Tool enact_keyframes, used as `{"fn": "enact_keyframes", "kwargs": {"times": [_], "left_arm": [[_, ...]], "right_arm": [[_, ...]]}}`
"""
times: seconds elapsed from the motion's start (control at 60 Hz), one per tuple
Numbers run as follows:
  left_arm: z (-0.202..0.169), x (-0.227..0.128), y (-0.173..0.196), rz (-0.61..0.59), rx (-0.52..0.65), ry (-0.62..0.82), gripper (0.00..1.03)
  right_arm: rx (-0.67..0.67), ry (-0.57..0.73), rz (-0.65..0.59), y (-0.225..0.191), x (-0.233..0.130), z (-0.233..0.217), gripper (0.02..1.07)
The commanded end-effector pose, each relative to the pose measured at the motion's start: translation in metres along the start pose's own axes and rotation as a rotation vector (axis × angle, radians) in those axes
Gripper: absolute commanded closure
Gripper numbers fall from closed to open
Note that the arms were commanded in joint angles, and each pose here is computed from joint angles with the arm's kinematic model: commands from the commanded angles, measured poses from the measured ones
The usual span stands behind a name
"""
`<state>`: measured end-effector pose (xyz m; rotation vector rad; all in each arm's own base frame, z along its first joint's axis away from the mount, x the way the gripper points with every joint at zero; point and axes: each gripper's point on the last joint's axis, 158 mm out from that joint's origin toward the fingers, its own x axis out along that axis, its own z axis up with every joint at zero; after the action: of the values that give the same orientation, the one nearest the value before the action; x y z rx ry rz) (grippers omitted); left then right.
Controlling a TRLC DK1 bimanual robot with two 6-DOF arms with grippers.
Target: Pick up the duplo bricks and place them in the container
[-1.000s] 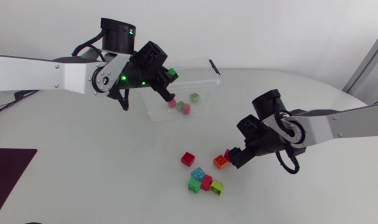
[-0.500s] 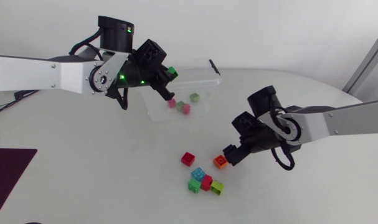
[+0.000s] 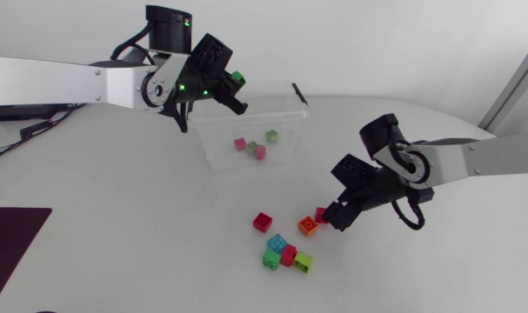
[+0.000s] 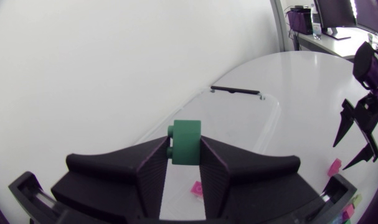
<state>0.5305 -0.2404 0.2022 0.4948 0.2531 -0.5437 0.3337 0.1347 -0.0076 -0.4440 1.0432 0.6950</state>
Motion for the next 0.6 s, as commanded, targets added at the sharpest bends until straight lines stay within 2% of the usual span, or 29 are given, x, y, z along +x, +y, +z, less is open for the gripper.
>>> {"fn": "enact_keyframes", "kwargs": {"times": [0.0,0.133,0.167,0.2,0.283,0.3,0.317,0.35,0.433,0.583], "left_arm": [[-0.003,0.017,0.003,0.02,-0.046,0.01,0.9],[-0.011,0.033,0.011,0.061,-0.108,0.038,0.86],[-0.015,0.036,0.013,0.066,-0.134,0.051,0.79],[-0.017,0.037,0.014,0.064,-0.158,0.065,0.66],[-0.021,0.038,0.015,0.064,-0.208,0.083,0.22],[-0.022,0.038,0.015,0.065,-0.21,0.085,0.2],[-0.022,0.036,0.018,0.074,-0.229,0.089,0.09],[-0.021,0.033,0.02,0.079,-0.235,0.09,0.04],[-0.021,0.025,0.023,0.087,-0.254,0.09,0.04],[-0.012,-0.015,0.018,0.073,-0.24,0.059,0.04]], "right_arm": [[-0.117,-0.013,0.008,0.001,-0.009,0.006,0.19],[-0.211,0.01,0.031,0.003,-0.006,0.001,0.19],[-0.229,0.019,0.037,0.004,-0.004,-0.001,0.19],[-0.244,0.026,0.042,0.003,-0.002,-0.002,0.19],[-0.275,0.044,0.057,0.003,0.002,-0.003,0.19],[-0.276,0.046,0.058,0.003,0.003,-0.003,0.19],[-0.296,0.048,0.063,0.004,0.005,-0.003,0.19],[-0.31,0.056,0.071,0.005,0.008,-0.003,0.19],[-0.339,0.081,0.092,0.005,0.015,-0.005,0.19],[-0.376,0.112,0.119,0.004,0.024,-0.008,0.21]]}}
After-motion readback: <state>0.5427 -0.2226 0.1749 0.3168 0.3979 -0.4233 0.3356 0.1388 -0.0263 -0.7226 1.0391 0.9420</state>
